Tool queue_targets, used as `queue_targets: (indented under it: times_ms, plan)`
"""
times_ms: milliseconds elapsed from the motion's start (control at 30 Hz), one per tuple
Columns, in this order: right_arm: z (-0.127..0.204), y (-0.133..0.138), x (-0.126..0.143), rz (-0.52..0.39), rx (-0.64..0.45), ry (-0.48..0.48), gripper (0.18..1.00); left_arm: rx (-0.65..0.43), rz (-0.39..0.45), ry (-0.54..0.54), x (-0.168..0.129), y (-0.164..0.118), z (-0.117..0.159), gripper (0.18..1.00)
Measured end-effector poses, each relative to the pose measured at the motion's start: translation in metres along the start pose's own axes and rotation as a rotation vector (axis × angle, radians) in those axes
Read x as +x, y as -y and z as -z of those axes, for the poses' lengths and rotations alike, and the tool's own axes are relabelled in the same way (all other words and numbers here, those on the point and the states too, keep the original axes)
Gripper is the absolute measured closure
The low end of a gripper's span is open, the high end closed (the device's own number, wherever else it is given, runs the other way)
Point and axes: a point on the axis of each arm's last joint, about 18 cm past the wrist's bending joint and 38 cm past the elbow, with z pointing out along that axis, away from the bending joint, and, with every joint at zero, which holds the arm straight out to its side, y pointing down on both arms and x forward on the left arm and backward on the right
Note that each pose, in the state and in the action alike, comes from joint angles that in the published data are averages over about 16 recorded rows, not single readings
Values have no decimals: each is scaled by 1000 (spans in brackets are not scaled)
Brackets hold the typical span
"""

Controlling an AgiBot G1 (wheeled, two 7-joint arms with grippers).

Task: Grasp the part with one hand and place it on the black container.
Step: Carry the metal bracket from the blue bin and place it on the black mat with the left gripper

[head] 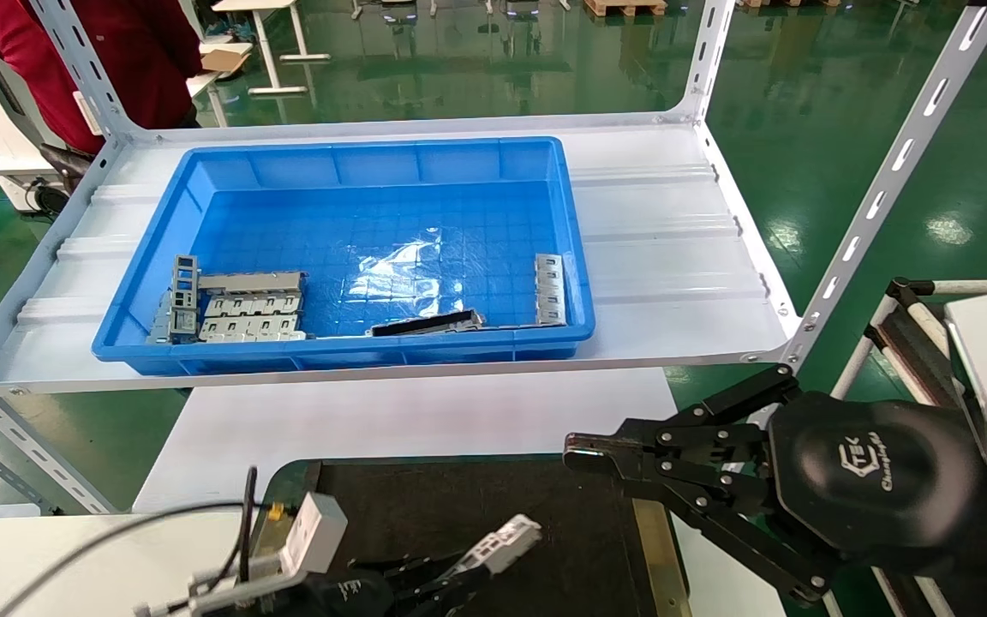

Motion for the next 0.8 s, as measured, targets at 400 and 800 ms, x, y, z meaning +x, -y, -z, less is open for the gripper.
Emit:
queue_targets:
  times_ms: [400, 800]
  plan:
    - [0, 0, 0, 0, 0, 0, 988, 74, 192, 347, -23, -47, -66, 857]
    - [0, 0, 0, 0, 0, 0, 988, 174, 370, 536, -36, -46, -117, 858]
